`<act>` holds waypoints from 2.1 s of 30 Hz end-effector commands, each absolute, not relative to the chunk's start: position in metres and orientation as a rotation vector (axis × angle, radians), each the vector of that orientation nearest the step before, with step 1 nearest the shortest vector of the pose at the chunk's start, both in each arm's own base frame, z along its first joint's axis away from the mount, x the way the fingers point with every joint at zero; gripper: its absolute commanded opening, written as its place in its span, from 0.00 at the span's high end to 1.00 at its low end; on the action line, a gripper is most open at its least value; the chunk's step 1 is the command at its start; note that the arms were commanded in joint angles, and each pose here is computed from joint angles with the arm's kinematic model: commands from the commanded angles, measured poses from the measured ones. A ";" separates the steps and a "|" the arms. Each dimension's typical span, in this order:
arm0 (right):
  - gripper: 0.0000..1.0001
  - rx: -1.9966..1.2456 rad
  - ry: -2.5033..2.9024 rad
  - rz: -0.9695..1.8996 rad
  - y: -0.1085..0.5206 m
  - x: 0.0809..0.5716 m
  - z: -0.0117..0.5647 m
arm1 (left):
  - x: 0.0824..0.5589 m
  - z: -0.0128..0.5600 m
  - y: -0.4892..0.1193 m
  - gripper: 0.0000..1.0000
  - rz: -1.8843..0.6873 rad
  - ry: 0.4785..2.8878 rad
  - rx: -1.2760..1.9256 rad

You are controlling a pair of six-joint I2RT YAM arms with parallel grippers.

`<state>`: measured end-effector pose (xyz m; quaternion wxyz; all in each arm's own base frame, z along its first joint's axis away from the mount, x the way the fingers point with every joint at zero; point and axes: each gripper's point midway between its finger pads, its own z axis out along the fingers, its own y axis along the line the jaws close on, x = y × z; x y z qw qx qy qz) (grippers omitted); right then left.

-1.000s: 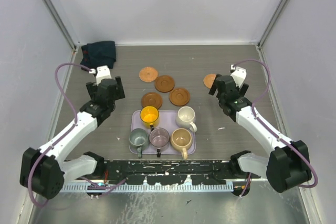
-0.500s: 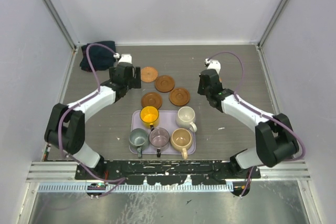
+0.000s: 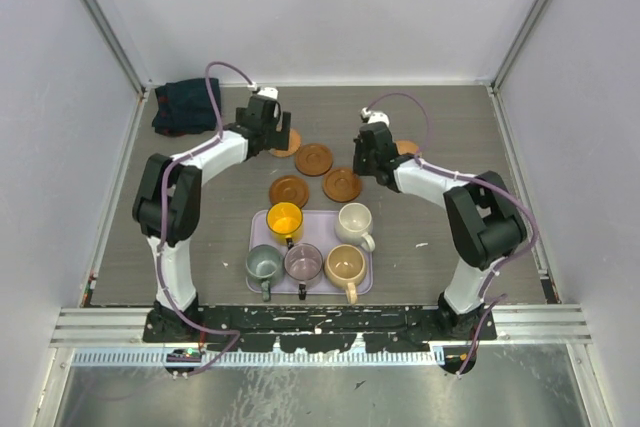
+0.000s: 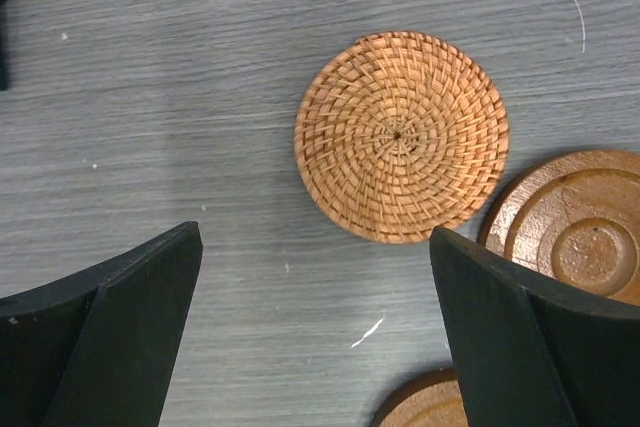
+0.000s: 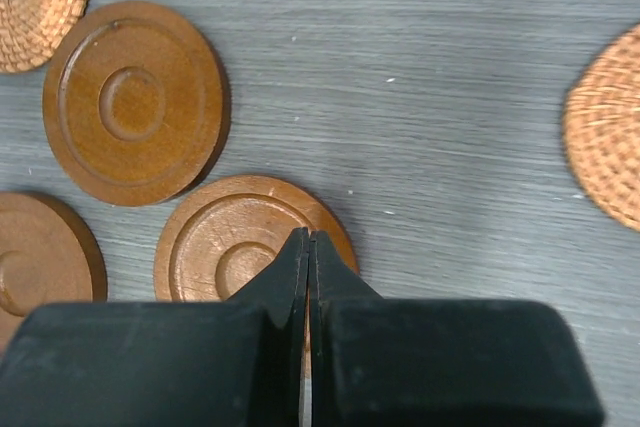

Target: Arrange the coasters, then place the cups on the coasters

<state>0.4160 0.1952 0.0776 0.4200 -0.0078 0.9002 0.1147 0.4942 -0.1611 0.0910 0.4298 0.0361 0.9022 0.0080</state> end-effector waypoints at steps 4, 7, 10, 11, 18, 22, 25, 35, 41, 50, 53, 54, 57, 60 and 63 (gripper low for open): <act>0.99 -0.105 2.258 0.403 0.243 0.426 0.077 | 0.507 0.073 -0.173 0.02 0.055 2.356 0.184; 0.99 -0.124 2.285 0.414 0.254 0.423 0.068 | 0.507 0.062 -0.171 0.02 0.104 2.392 0.209; 0.99 -0.147 2.313 0.422 0.265 0.416 0.058 | 0.505 0.053 -0.173 0.02 0.127 2.421 0.240; 0.99 -0.152 2.320 0.419 0.267 0.415 0.056 | 0.504 0.050 -0.172 0.02 0.141 2.431 0.246; 0.99 -0.092 2.390 0.314 0.258 0.407 0.034 | 0.498 0.026 -0.146 0.02 0.352 2.508 0.230; 0.99 -0.056 2.443 0.185 0.243 0.409 0.021 | 0.496 0.021 -0.130 0.02 0.474 2.563 0.203; 0.99 -0.022 2.473 0.083 0.230 0.408 0.012 | 0.491 0.018 -0.121 0.02 0.537 2.595 0.199; 0.99 0.112 2.516 0.011 0.196 0.423 -0.003 | 0.446 0.007 -0.089 0.02 0.575 2.749 0.156; 0.99 0.140 2.503 0.026 0.187 0.457 -0.007 | 0.434 0.015 -0.087 0.02 0.548 2.762 0.166; 0.99 0.246 2.465 -0.033 0.157 0.505 -0.012 | 0.427 0.017 -0.072 0.02 0.576 2.771 0.148; 0.99 0.264 2.460 -0.025 0.150 0.513 -0.012 | 0.427 0.015 -0.066 0.02 0.572 2.781 0.124; 0.99 0.260 2.455 -0.029 0.149 0.514 -0.011 | 0.427 0.015 -0.063 0.02 0.576 2.780 0.115; 0.99 0.249 2.428 -0.049 0.144 0.521 -0.007 | 0.430 0.017 -0.052 0.02 0.580 2.782 0.077; 0.99 0.240 2.408 -0.049 0.143 0.528 -0.003 | 0.433 0.018 -0.040 0.02 0.561 2.788 0.029; 0.99 0.238 2.406 -0.040 0.145 0.533 -0.004 | 0.437 0.019 -0.034 0.02 0.542 2.790 0.000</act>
